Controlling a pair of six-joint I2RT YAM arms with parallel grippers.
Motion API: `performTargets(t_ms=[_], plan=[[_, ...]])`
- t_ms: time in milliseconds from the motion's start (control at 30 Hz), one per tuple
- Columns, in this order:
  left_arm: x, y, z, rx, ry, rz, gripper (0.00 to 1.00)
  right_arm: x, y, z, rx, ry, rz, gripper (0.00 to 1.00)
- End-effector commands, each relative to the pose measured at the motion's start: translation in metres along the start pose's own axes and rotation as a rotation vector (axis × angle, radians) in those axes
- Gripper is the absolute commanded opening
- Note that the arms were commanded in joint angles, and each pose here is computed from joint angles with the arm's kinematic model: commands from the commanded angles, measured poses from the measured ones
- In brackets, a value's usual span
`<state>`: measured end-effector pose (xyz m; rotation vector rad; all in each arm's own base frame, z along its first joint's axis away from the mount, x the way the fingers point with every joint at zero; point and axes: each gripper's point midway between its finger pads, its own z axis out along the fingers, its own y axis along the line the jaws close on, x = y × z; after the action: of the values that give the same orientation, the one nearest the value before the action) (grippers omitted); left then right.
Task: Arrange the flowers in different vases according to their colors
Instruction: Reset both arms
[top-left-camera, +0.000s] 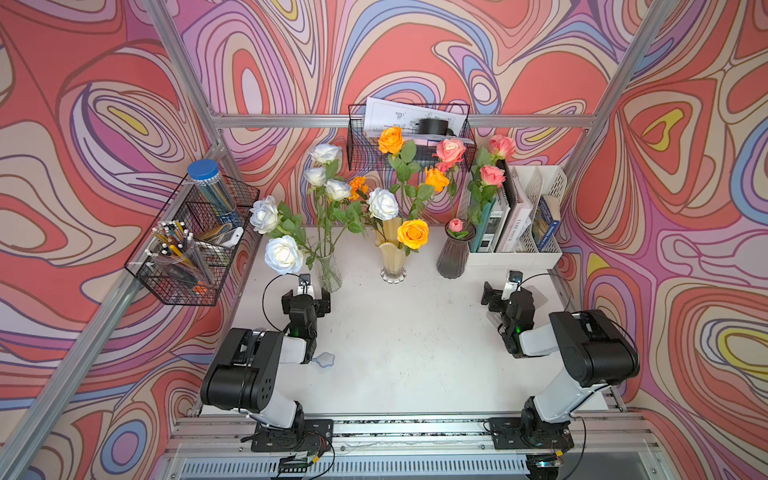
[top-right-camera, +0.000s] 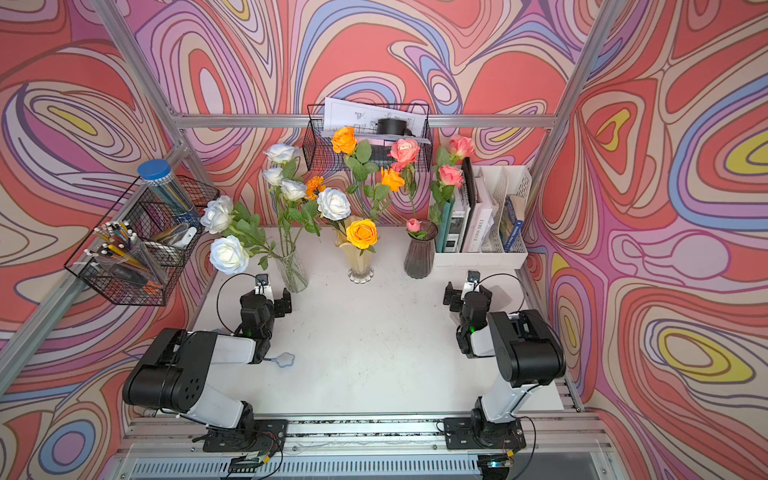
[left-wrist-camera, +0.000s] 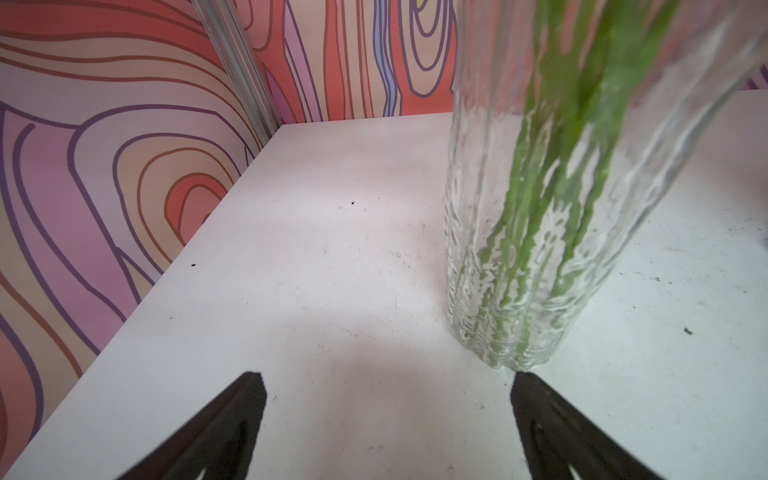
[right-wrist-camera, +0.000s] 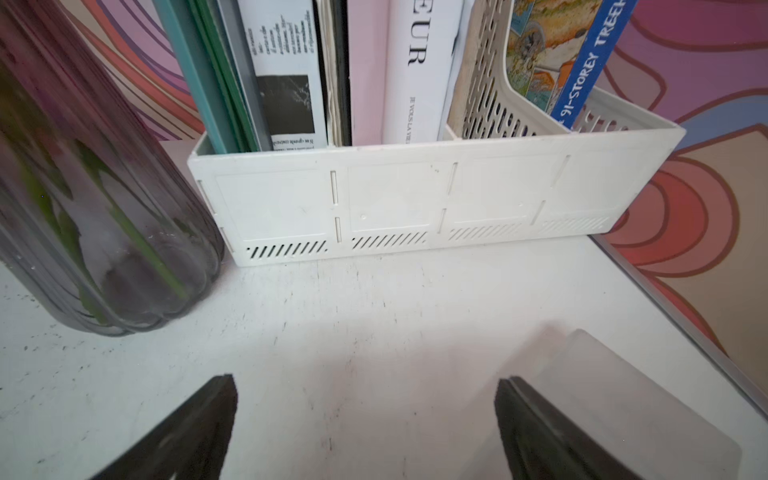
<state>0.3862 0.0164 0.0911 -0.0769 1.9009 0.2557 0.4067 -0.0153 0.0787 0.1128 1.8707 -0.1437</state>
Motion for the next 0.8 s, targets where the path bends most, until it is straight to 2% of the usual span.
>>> performTargets(t_ms=[0,767], plan=[[-0.0024,0.0029,0.0014,-0.007,-0.001,-0.011,0.98,-0.028,-0.0026,0.0067,0.042,-0.074,0.009,0.98],[-0.0024,0.003,0.0017,-0.008,-0.001,-0.014,0.99,-0.0272,-0.005,0.0083,0.054,-0.063,0.019,0.98]])
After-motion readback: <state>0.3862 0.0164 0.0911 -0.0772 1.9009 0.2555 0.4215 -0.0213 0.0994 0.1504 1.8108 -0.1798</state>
